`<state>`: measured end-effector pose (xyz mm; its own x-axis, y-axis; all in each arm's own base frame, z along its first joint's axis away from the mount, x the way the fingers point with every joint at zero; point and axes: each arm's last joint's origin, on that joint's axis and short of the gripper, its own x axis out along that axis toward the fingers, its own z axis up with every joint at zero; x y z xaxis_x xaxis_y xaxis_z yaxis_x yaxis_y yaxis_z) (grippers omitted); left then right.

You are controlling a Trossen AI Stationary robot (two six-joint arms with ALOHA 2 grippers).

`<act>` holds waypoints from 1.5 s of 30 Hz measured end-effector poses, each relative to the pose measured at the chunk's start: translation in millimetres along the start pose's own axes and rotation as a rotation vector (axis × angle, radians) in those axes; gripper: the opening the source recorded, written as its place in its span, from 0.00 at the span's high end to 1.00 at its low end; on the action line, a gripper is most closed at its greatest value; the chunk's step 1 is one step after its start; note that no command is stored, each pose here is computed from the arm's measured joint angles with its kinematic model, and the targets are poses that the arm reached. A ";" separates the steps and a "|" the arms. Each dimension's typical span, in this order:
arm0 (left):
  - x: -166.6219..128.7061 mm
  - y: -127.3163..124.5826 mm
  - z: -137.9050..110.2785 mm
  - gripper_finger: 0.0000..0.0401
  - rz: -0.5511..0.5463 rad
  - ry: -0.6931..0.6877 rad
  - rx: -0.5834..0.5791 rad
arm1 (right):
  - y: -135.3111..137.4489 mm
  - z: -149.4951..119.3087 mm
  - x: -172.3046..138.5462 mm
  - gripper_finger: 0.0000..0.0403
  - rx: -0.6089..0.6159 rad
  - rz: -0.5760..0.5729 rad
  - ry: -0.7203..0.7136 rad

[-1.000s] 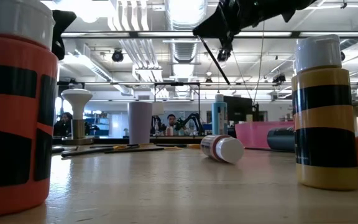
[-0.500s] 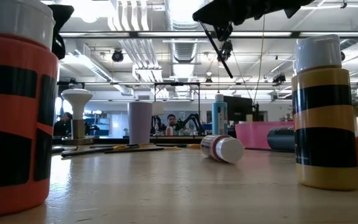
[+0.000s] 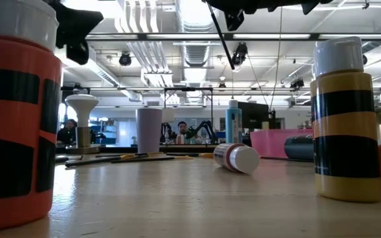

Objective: Pick & Place Paint Supplies
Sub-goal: Put the silver black paint brush into the purple cup

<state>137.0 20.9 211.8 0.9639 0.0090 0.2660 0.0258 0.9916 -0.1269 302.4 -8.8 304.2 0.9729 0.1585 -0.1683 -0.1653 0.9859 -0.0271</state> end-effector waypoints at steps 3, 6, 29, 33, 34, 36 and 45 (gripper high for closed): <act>17.7 1.0 4.4 0.85 -0.002 0.043 0.038 | 0.0 0.2 0.0 0.98 0.000 0.000 -0.002; 36.5 3.1 9.5 0.77 0.002 0.071 0.047 | 0.0 0.3 0.0 0.98 0.000 0.000 -0.003; 164.7 19.3 18.0 0.69 -0.117 0.180 0.100 | -4.6 10.2 -0.7 0.98 0.047 -0.142 -0.100; 174.6 20.7 19.7 0.69 -0.119 0.171 0.107 | -4.5 10.2 -0.7 0.98 0.049 -0.143 -0.099; 176.9 21.0 19.7 0.69 -0.121 0.170 0.107 | -4.5 10.2 -0.7 0.98 0.049 -0.143 -0.099; 180.8 21.4 19.6 0.69 -0.132 0.173 0.105 | -4.6 10.2 -0.7 0.98 0.049 -0.144 -0.099; 190.1 19.1 29.4 0.69 -0.202 0.141 0.117 | -5.0 9.9 -0.8 0.98 0.047 -0.162 -0.097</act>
<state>312.9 45.3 288.0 0.9699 -0.2004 0.1383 0.1983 0.9797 0.0287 304.1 -13.3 314.2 0.9976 -0.0003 -0.0692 0.0003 1.0000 0.0008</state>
